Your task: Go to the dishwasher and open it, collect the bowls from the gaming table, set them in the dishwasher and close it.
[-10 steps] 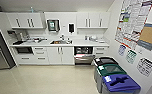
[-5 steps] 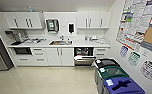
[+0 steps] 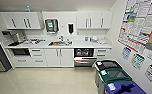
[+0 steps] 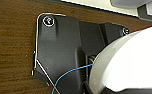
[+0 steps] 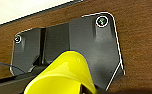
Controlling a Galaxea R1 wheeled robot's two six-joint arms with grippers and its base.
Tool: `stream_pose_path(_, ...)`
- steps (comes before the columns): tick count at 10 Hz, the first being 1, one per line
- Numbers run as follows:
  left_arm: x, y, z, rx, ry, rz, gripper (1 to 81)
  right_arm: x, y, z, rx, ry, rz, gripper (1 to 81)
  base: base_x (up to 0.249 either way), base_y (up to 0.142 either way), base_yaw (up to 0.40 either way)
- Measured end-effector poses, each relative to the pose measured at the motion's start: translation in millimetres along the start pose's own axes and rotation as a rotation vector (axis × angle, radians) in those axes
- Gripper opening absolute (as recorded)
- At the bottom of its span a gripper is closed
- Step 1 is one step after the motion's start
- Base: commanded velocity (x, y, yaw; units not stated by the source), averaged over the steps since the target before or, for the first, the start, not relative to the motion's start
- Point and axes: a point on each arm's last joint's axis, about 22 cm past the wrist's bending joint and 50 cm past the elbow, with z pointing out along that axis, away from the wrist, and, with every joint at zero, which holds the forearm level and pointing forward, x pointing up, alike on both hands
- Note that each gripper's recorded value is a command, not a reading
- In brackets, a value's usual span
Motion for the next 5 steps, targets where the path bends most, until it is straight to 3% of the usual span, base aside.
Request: stream_pose_path(5,0.0,-0.1,0.0,0.001,-0.001,-0.001,1.0,0.4,-0.4,0.1,0.001,0.001,0.0,1.0,0.096,0.0,0.0)
